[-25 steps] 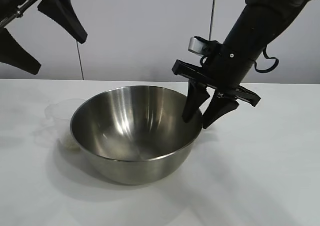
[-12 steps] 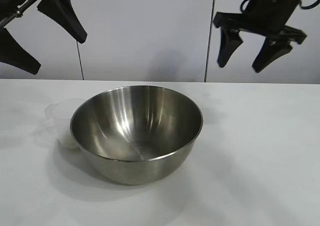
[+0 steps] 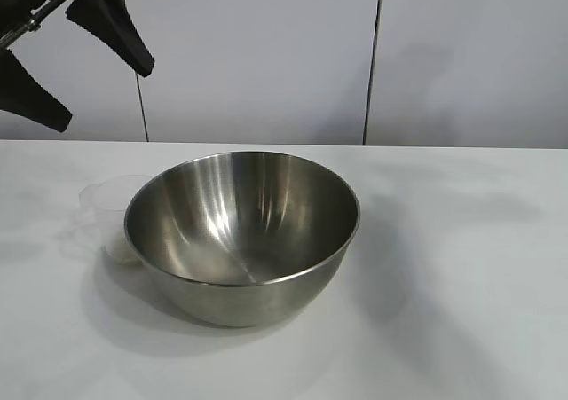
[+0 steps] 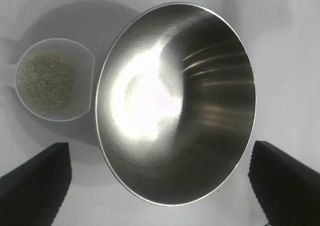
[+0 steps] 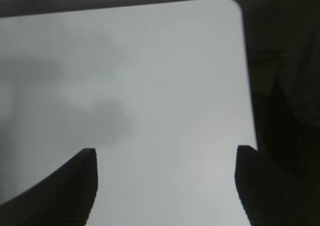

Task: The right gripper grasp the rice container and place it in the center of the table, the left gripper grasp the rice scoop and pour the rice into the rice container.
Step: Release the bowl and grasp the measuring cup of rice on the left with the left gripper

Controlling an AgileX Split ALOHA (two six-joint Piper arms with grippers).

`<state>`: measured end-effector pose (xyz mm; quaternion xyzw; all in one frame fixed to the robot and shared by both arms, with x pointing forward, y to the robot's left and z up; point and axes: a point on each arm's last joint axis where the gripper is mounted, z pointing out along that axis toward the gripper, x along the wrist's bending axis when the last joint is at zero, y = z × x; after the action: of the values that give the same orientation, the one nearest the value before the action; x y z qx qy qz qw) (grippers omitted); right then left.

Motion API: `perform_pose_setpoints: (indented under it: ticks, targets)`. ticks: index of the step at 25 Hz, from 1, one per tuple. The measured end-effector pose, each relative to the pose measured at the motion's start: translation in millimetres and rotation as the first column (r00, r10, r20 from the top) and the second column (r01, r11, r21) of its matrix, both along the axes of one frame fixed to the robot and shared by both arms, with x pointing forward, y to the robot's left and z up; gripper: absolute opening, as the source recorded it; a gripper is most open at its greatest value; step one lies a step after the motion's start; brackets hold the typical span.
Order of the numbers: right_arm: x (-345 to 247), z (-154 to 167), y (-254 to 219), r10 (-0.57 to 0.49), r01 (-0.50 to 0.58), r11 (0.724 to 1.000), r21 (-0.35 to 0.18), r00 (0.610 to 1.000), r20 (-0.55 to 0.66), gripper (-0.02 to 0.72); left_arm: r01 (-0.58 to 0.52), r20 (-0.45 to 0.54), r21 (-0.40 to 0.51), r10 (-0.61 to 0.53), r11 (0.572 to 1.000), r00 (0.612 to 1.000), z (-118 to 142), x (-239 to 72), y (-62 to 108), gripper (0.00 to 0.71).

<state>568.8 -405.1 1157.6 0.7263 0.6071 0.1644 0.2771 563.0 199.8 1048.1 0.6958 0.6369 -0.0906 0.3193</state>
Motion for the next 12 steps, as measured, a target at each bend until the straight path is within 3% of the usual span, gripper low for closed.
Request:
perform_pose_setpoints:
  ticks: [2, 5, 8, 12]
  targets:
    - [-28, 32, 1, -0.017, 0.017, 1.0, 0.002, 0.995, 0.101, 0.528, 0.0, 0.0, 0.0, 0.0, 1.0, 1.0, 0, 0, 0.0, 0.694]
    - [-69, 77, 27, 0.052, -0.057, 0.998, 0.014, 0.965, 0.259, 0.528, 0.0, 0.0, 0.0, 0.0, 1.0, 1.0, 0, 0, 0.0, 0.694]
    - [-115, 113, 69, 0.199, -0.217, 0.976, 0.0, 0.896, 0.397, 0.528, 0.0, 0.0, 0.0, 0.0, 1.0, 1.0, 0, 0, 0.0, 0.694]
    - [-191, 143, 111, 0.389, -0.394, 0.914, -0.095, 0.785, 0.482, 0.528, 0.001, 0.0, 0.0, -0.001, 1.0, 1.0, 0, 0, 0.0, 0.694]
